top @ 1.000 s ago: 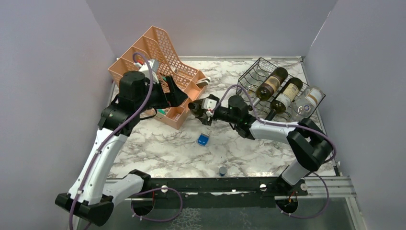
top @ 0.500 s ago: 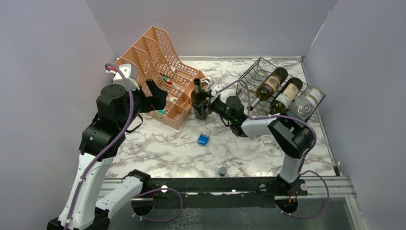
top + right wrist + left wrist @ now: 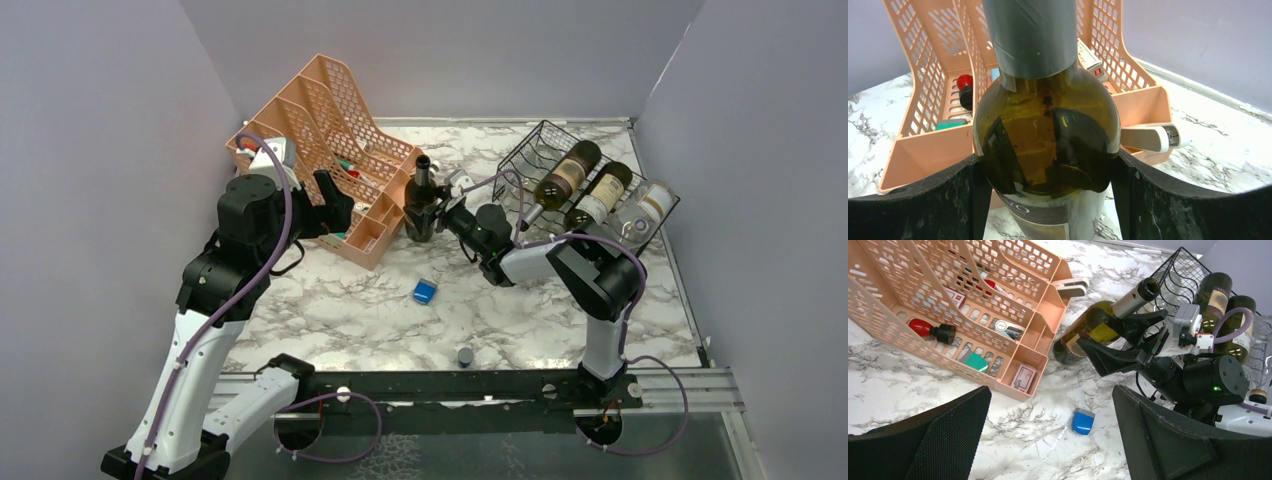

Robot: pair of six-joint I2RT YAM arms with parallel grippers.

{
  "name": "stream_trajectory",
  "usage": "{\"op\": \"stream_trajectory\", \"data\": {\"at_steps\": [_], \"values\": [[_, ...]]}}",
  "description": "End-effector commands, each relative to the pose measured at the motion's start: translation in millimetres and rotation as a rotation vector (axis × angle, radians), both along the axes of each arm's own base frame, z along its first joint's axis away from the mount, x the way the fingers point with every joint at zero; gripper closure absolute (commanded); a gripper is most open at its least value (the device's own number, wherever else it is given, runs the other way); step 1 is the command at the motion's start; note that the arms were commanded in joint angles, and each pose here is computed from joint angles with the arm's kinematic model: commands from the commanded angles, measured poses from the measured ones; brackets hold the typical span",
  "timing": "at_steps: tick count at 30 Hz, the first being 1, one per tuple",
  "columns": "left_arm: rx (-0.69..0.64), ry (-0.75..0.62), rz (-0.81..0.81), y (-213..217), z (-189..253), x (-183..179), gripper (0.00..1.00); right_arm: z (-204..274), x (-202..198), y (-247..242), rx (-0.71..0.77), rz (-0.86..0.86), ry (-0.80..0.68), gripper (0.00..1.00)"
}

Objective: Take the wine bottle off the wine rack

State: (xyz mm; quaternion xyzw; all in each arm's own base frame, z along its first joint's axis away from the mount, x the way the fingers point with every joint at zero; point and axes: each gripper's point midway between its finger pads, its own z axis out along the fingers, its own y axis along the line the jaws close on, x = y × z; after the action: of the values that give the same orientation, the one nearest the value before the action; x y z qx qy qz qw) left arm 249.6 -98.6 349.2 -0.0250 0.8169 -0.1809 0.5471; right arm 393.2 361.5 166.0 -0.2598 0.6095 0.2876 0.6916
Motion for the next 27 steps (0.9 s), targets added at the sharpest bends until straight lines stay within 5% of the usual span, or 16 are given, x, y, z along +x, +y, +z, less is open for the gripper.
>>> {"op": "stream_trajectory", "data": {"at_steps": [1,8,12,27], "values": [[0.002,0.003,0.002,0.9,-4.5,-1.8,0.01,32.9,1.3,-3.8,0.098,-0.016,-0.096,0.48],[-0.003,0.004,-0.004,-0.8,-5.4,-1.0,0.01,34.7,4.4,-6.1,0.048,-0.036,-0.088,0.26],[-0.008,0.008,-0.007,-2.3,-7.2,0.0,0.01,42.5,4.4,-9.4,0.039,-0.048,-0.076,0.0],[-0.036,0.041,-0.046,-16.6,-23.7,10.3,0.01,39.9,-68.0,-55.9,-0.102,0.017,0.131,0.01]]}}
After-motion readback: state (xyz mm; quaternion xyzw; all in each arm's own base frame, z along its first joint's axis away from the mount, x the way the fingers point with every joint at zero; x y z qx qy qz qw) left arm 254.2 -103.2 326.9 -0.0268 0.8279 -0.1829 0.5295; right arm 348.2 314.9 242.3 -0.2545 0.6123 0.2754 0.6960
